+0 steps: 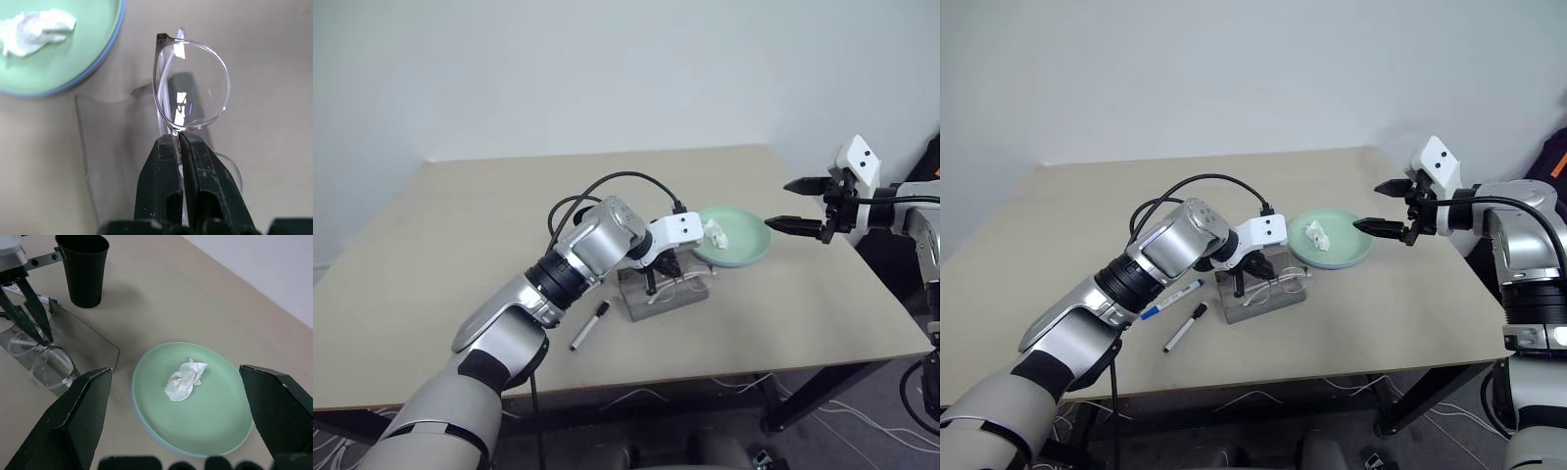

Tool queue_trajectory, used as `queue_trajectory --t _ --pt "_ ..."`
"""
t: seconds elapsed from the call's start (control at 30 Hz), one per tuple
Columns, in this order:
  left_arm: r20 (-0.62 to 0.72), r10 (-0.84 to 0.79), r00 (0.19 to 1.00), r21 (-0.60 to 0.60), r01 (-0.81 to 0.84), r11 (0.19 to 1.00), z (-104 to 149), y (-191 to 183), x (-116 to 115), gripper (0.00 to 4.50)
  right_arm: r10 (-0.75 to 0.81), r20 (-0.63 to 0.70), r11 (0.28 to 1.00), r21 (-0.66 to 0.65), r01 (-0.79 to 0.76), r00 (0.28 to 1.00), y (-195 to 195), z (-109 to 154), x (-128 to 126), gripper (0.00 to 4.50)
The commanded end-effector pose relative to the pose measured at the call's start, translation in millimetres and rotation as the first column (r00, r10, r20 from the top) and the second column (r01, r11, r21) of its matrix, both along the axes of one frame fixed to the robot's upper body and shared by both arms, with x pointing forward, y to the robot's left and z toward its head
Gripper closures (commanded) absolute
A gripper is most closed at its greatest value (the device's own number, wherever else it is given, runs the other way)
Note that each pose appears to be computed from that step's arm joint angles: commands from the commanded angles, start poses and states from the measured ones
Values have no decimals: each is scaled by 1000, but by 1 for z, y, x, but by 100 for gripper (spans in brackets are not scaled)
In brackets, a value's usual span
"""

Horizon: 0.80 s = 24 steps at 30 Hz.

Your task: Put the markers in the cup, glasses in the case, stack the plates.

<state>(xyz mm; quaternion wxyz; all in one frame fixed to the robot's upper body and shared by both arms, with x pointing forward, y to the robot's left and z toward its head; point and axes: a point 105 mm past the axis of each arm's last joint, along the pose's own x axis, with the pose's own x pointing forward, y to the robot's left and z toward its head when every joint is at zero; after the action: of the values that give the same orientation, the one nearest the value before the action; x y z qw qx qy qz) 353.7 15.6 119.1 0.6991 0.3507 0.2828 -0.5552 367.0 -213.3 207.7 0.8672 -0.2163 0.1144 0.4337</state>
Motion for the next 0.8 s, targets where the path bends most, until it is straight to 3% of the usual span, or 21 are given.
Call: queue_trajectory --t 0.03,0.4,0.8 --pt "52 57 997 -28 -56 998 4 4 15 445 22 61 1000 8 -23 998 6 17 1 0" --pt "109 152 982 14 -155 988 -14 16 39 445 29 58 999 12 -30 998 8 16 0 0" --pt "45 22 999 74 -26 997 -34 11 11 445 23 59 1000 11 -24 998 8 15 1 0"
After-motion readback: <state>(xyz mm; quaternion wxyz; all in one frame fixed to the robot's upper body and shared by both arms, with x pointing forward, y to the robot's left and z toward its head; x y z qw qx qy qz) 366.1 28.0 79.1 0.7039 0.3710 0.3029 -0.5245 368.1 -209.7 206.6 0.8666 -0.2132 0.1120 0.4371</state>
